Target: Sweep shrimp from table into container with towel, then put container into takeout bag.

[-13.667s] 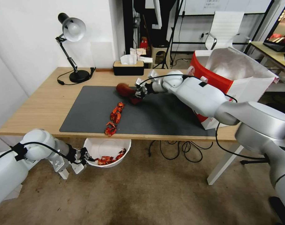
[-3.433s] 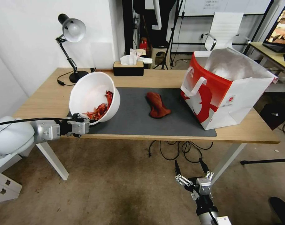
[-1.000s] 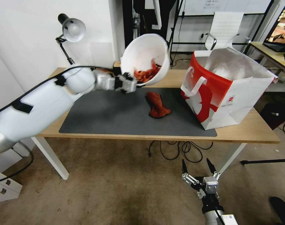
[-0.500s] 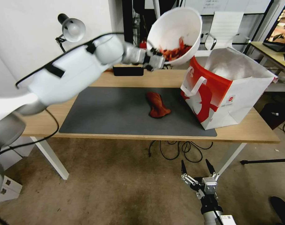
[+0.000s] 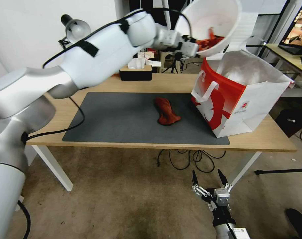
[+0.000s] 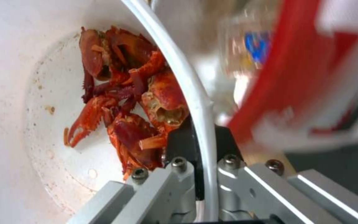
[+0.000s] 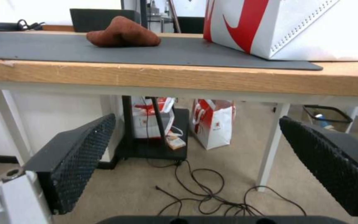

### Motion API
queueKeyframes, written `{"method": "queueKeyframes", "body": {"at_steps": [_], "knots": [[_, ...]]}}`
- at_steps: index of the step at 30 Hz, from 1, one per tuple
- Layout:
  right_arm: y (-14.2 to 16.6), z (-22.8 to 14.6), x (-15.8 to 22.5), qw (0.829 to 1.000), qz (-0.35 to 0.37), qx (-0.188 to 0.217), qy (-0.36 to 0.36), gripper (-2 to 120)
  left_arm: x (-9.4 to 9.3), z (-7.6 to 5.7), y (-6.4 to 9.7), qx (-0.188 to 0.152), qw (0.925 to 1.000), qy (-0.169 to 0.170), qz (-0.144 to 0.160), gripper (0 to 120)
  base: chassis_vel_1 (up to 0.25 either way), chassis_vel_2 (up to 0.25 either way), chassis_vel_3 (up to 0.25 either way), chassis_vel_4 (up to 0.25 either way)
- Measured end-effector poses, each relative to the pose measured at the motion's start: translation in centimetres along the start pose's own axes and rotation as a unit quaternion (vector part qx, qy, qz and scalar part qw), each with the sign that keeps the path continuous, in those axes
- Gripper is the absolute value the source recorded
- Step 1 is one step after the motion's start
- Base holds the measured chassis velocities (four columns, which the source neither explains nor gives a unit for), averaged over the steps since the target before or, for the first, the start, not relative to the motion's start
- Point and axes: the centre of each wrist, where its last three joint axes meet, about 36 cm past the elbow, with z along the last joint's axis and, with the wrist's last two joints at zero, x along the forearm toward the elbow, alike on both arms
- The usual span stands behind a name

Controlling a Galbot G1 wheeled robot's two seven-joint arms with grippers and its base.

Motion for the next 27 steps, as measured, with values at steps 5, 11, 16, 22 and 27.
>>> {"method": "queueKeyframes", "body": {"at_steps": [5, 11, 16, 22, 27], "knots": [[0.1, 0.0, 0.1, 1.0, 0.003, -0.003, 0.0, 100, -3.9, -3.3, 1.6, -0.009, 0.9996, -0.026, 0.009, 0, 0.0, 0.0, 0.0, 0.0], [-0.2, 0.0, 0.2, 1.0, 0.007, -0.005, -0.004, 100, -7.5, -4.3, 2.5, -0.016, 0.9991, -0.022, 0.033, 0, 0.0, 0.0, 0.0, 0.0], [-0.6, 0.0, 0.2, 1.0, 0.009, -0.008, -0.007, 100, -7.8, -2.0, 1.7, -0.016, 0.9985, 0.011, 0.052, 0, 0.0, 0.0, 0.0, 0.0], [-0.7, 0.2, 0.3, 1.0, 0.007, -0.011, -0.009, 100, -9.1, -3.7, 0.4, -0.048, 0.9952, -0.007, 0.085, 0, 0.0, 0.0, 0.0, 0.0], [-0.5, 0.2, 0.2, 1.0, 0.004, -0.013, -0.009, 100, -9.3, -4.8, 0.4, -0.063, 0.9935, -0.014, 0.094, 0, 0.0, 0.0, 0.0, 0.0]]}}
